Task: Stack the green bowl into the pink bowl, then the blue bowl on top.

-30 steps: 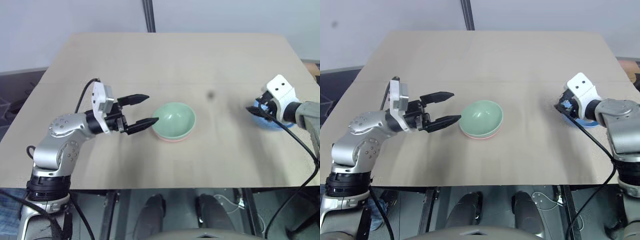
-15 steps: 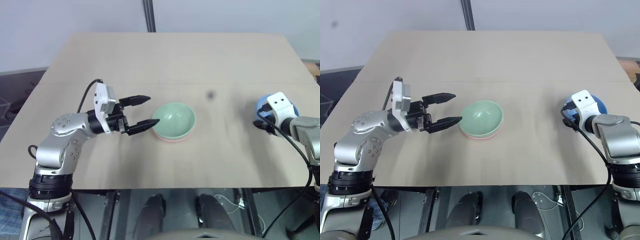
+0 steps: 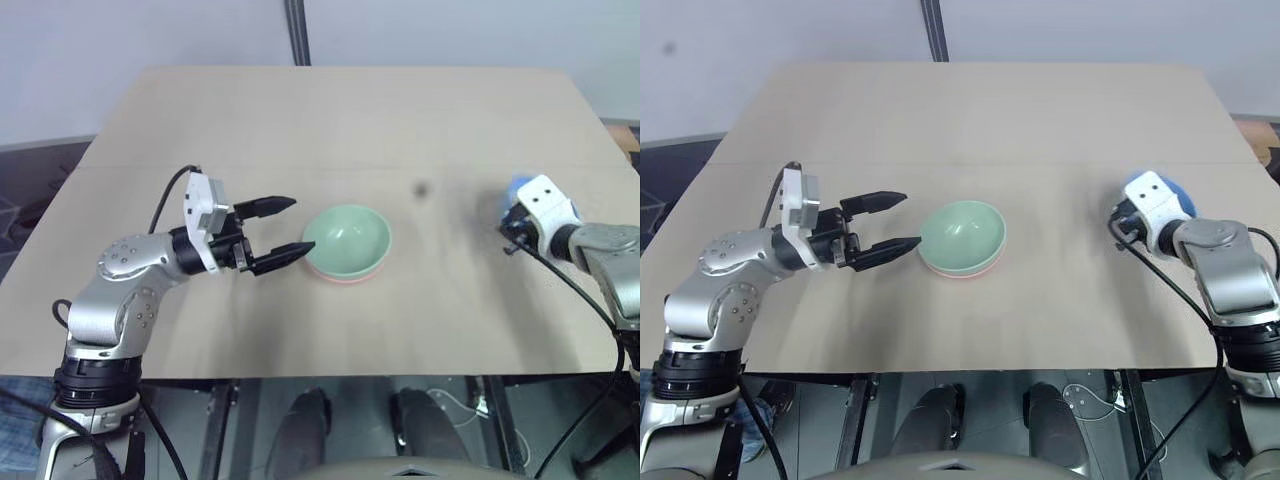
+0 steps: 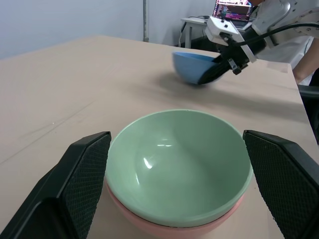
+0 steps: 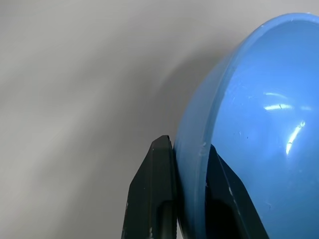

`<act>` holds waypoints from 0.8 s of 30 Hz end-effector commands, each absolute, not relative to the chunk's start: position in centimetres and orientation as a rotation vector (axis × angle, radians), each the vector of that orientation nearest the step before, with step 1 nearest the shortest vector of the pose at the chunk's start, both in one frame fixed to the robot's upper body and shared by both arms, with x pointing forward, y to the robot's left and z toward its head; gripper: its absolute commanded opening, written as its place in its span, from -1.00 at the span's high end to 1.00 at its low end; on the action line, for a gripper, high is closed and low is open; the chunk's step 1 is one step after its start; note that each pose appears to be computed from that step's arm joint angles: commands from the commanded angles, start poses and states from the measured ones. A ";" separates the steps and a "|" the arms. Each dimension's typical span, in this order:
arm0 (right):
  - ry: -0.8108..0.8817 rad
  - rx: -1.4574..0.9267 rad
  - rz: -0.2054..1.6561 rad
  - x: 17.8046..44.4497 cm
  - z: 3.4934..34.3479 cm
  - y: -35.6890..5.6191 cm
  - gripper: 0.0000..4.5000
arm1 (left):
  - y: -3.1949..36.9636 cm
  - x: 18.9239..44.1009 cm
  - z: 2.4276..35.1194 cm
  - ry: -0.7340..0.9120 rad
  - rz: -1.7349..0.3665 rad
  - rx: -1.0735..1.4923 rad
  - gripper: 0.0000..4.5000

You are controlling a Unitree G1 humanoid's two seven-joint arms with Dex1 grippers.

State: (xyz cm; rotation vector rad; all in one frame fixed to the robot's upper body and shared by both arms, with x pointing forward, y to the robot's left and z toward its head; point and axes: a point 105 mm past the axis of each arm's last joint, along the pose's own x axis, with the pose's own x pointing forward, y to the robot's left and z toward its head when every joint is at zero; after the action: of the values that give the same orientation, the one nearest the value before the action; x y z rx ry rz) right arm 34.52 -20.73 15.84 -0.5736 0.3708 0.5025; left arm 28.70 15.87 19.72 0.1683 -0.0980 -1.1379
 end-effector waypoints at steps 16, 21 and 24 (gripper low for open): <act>-0.068 -0.972 1.278 29.3 20.6 -5.2 0.98 | 17.9 27.5 20.3 -0.113 -1.050 0.210 -1.00; -0.121 -1.013 1.370 27.9 21.4 -3.3 0.98 | 18.5 27.3 19.8 -0.095 -1.027 0.210 -1.00; -0.134 -1.011 1.393 27.6 21.4 -2.7 0.98 | 18.6 27.1 19.6 -0.089 -1.021 0.211 -1.00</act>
State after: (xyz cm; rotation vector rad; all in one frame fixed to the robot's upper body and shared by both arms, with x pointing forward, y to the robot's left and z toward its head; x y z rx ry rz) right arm 28.42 -3.35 20.36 -0.9725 -0.0638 1.3740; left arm 27.54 18.51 18.20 0.1651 -0.0371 -1.0223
